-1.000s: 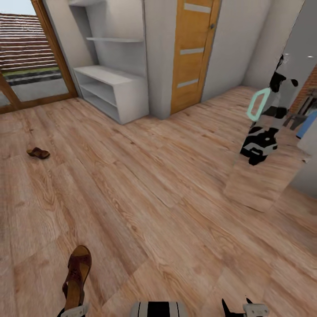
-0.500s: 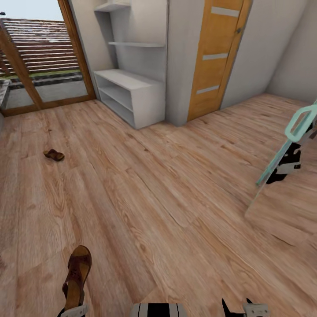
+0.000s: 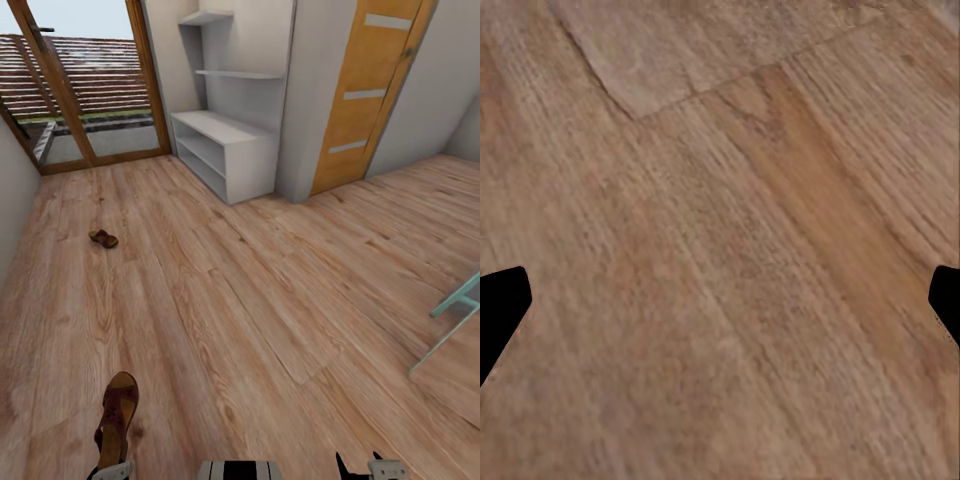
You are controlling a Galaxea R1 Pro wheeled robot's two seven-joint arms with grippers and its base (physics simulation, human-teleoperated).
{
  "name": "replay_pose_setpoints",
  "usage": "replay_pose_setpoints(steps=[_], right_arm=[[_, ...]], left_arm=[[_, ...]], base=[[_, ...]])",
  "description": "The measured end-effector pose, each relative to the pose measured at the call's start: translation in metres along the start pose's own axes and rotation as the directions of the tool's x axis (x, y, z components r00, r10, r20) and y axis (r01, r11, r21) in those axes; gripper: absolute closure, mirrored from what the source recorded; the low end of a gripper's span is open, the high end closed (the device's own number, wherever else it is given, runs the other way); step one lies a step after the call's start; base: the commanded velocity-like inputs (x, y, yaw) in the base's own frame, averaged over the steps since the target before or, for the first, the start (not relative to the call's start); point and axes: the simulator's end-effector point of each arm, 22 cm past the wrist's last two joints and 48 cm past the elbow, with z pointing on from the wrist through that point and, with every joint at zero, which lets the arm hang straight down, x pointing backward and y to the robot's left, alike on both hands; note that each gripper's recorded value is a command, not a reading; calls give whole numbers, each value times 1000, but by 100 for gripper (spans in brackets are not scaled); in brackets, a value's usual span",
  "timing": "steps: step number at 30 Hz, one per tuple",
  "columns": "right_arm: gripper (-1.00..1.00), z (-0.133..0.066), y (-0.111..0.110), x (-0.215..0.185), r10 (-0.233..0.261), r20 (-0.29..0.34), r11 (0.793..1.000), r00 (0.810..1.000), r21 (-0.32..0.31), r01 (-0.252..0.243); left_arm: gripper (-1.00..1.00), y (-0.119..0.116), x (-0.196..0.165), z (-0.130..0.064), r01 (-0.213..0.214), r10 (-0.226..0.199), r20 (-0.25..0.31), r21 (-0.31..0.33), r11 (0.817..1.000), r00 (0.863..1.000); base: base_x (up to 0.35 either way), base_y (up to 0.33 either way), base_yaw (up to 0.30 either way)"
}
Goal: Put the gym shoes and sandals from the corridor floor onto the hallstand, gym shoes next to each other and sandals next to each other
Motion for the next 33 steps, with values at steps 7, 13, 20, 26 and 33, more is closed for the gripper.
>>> replay_pose_setpoints(steps=[7, 13, 20, 26, 33], right_arm=[[-100, 0, 0, -4, 0, 8, 1000, 1000, 0, 0], [-100, 0, 0, -7, 0, 15, 1000, 1000, 1, 0], [-100, 0, 0, -10, 0, 23, 1000, 1000, 1, 0], [-100, 0, 0, -13, 0, 29, 1000, 1000, 1, -1], [-100, 1, -1, -17, 0, 38, 1000, 999, 1, 0]], left_arm=[[100, 0, -3, 0, 2, -2, 8, 1, 1000, 1000], [100, -1, -6, 0, 3, -3, 14, 2, 1000, 1000], [100, -1, -10, 1, 5, -5, 22, 2, 1000, 1000], [100, -2, -13, 1, 6, -6, 28, 3, 1000, 1000], [100, -2, -16, 1, 8, -8, 36, 4, 1000, 999]], base=[[338, 0, 214], [338, 0, 214], [338, 0, 214], [338, 0, 214], [338, 0, 211]])
